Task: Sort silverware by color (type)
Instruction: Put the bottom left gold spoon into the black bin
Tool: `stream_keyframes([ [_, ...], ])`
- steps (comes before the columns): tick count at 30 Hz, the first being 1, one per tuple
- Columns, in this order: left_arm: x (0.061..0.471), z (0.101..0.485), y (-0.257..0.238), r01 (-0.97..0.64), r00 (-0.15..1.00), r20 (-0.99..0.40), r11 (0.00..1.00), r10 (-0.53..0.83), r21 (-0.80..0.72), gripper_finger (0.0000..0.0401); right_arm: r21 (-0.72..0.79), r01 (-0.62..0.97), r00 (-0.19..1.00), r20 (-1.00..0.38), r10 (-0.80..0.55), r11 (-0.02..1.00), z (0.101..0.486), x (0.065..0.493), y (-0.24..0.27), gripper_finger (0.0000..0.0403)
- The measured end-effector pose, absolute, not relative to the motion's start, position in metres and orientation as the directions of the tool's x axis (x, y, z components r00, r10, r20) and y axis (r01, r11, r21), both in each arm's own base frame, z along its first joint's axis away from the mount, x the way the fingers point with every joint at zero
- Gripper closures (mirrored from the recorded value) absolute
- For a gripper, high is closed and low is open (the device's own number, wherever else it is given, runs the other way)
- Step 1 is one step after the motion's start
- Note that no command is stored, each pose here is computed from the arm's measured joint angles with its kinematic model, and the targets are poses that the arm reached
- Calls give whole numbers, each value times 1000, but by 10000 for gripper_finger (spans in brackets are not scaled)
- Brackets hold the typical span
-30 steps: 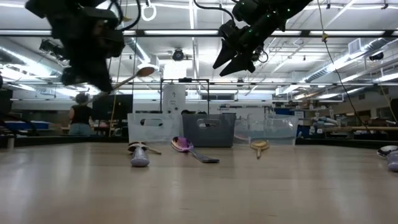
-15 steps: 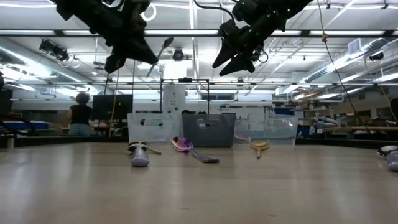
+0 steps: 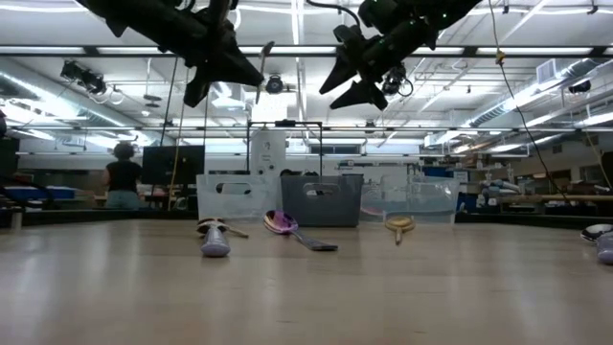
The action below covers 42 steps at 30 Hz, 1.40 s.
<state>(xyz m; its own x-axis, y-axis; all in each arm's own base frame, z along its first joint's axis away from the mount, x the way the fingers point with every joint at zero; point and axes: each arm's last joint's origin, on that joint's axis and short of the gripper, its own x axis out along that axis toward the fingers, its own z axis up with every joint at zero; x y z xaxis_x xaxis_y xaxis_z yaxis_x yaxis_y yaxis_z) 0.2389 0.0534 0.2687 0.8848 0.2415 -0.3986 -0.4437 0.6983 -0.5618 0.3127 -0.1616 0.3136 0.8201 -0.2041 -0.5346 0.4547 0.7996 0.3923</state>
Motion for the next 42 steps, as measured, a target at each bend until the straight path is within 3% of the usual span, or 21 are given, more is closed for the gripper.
stream_keyframes([
  [6, 249, 258, 59, -480, 864, -440, 663, 245, -574, 387, 434, 507, 798, -564, -214, 745, 311, 307, -168, 197],
  [11, 269, 268, 70, -481, 859, -443, 703, 258, -524, 388, 458, 571, 755, -620, -216, 681, 305, 297, -177, 207],
  [20, 304, 264, 104, -519, 824, -513, 683, 240, -515, 388, 492, 398, 841, -533, -94, 775, 312, 303, -174, 212],
  [30, 317, 272, 128, -539, 828, -488, 631, 276, -558, 387, 469, 414, 857, -490, -160, 780, 318, 317, -158, 206],
  [42, 324, 289, 132, -447, 893, -330, 685, 305, -575, 386, 482, 376, 903, -383, -196, 791, 328, 324, -156, 208],
])
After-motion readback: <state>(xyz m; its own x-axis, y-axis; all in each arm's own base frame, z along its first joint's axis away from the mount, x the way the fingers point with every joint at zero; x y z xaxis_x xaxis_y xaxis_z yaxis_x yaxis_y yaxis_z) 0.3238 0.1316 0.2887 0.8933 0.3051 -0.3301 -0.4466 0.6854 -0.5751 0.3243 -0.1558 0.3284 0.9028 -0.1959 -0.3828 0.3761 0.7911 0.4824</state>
